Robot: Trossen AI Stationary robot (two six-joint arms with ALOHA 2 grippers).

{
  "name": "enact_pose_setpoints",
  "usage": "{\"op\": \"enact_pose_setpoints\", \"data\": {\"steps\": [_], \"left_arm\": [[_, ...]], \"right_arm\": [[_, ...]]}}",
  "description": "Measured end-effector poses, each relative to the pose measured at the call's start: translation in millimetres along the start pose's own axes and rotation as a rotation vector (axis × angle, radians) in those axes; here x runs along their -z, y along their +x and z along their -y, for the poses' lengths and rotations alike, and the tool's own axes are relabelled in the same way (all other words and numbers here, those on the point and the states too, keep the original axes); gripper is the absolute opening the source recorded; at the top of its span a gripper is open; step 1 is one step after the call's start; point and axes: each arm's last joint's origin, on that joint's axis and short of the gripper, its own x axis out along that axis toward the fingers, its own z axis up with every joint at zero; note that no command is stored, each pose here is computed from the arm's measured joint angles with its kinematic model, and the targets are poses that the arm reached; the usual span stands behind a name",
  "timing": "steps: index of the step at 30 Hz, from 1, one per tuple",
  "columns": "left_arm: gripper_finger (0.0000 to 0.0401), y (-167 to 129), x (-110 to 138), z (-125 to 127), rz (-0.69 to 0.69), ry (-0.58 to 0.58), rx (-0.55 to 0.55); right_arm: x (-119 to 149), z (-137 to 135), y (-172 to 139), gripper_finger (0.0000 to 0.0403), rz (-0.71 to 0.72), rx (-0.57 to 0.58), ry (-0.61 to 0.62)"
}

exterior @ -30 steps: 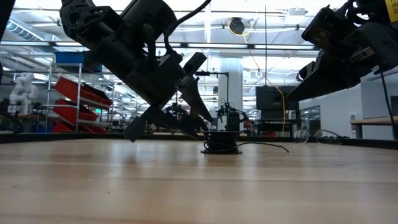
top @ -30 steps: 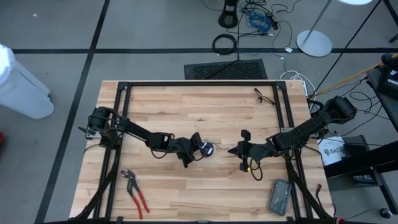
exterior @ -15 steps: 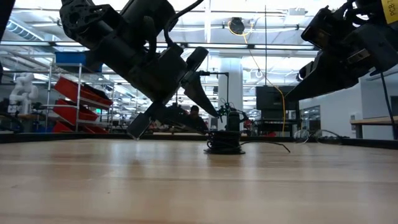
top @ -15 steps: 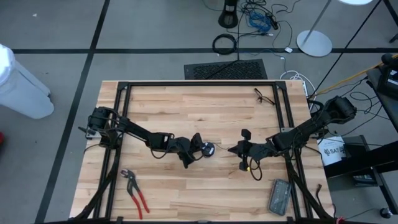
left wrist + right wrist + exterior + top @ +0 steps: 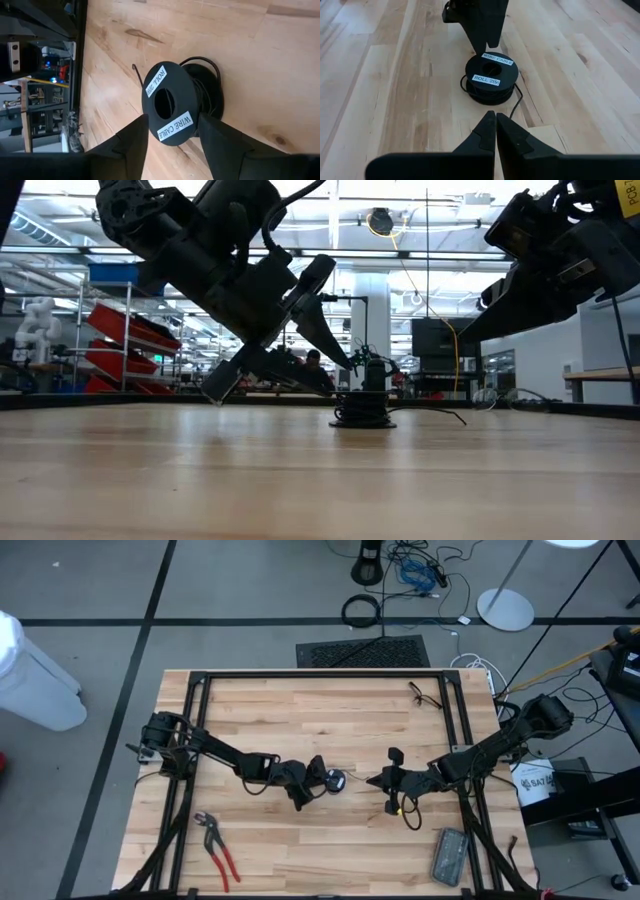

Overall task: Coil cords
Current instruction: Uncoil the black wire from the black spool

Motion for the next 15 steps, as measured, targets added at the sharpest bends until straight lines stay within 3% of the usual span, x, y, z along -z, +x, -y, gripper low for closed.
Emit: {"op": "enact_pose_setpoints", "data": {"steps": [15], "left_arm": [[0.0078,0.0,-0.2,0.1,0.007,0.021,0.003]], "right_arm": [[0.0,0.0,0.1,0.0000,0.000,0.000,0.000]]}}
